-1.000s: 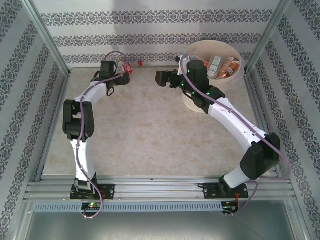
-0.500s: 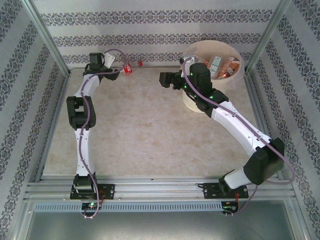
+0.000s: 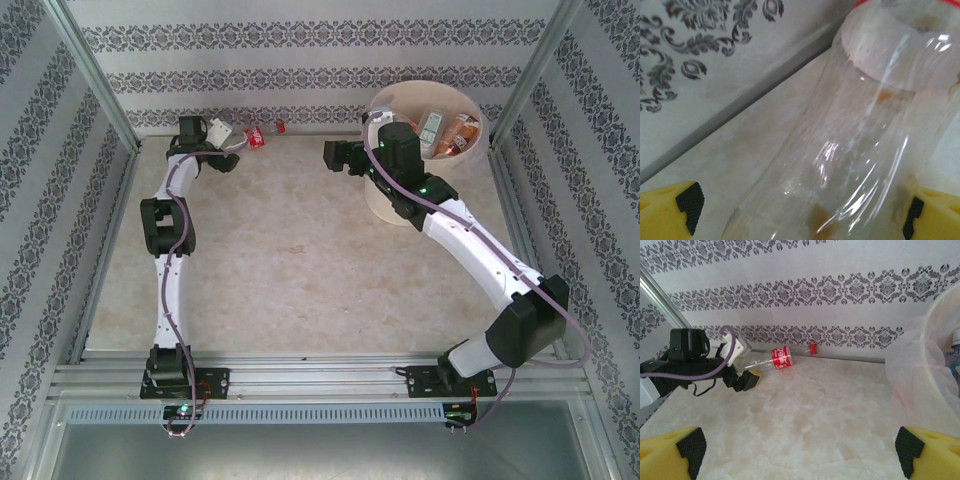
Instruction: Put the plastic bottles in the bin
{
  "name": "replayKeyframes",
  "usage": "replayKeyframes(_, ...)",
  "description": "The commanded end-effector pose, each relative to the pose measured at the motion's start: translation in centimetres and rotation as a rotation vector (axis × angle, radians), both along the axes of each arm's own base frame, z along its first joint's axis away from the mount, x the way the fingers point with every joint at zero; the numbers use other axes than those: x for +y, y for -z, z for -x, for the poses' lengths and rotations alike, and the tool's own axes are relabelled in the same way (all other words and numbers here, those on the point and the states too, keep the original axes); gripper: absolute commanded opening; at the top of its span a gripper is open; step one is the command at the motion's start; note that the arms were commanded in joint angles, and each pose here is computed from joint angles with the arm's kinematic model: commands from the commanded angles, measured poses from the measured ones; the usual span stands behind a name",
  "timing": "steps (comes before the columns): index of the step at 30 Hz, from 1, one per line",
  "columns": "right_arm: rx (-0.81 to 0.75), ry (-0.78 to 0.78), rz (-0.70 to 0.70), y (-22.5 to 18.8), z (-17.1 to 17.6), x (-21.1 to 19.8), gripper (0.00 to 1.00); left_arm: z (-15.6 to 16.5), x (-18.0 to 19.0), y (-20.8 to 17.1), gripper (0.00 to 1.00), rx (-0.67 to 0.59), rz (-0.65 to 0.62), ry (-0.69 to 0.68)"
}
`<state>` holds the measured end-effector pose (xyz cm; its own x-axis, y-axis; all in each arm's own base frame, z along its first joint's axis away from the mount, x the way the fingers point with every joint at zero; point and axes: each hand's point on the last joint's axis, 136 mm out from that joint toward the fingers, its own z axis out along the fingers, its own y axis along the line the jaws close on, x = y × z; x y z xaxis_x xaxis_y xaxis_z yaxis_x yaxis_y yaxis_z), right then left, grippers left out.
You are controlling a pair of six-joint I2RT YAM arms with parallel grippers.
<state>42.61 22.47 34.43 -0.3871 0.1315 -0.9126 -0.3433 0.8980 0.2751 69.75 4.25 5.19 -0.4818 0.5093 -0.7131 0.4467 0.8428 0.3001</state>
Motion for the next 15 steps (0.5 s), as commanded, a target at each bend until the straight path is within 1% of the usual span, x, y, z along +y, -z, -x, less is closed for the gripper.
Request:
replayKeyframes(1, -0.004, 0.013, 0.034, -0.3, -0.5, 0.3, 0.98, 0.4, 0.0, 0.2, 1.00, 0.016, 0.083, 0.046)
replayKeyframes(3, -0.010, 0.006, 0.033, -0.5, -0.6, 0.7, 0.98, 0.6, -0.3, 0.6, 0.95, 0.027, 0.095, 0.069)
replayKeyframes(5, -0.023, -0.003, 0.033, -1.0, -0.7, 1.1, 0.98, 0.8, -0.8, 0.5, 0.89, 0.031, 0.118, 0.093)
replayKeyframes(8, -0.039, -0.008, 0.043, -1.6, -0.6, 1.4, 0.98, 0.9, -1.6, -0.1, 0.76, 0.029, 0.156, 0.118)
replayKeyframes(10, -0.045, -0.001, 0.055, -1.7, -0.5, 1.3, 0.98, 1.1, -2.2, -0.4, 0.70, 0.036, 0.184, 0.134)
replayKeyframes(13, -0.052, 0.005, 0.060, -2.0, -0.3, 1.2, 0.98, 1.7, -3.3, -0.6, 0.64, 0.059, 0.202, 0.162)
replayKeyframes(15, -0.054, 0.011, 0.063, -2.1, -0.1, 1.0, 0.98, 2.2, -3.9, -0.7, 0.62, 0.078, 0.200, 0.171)
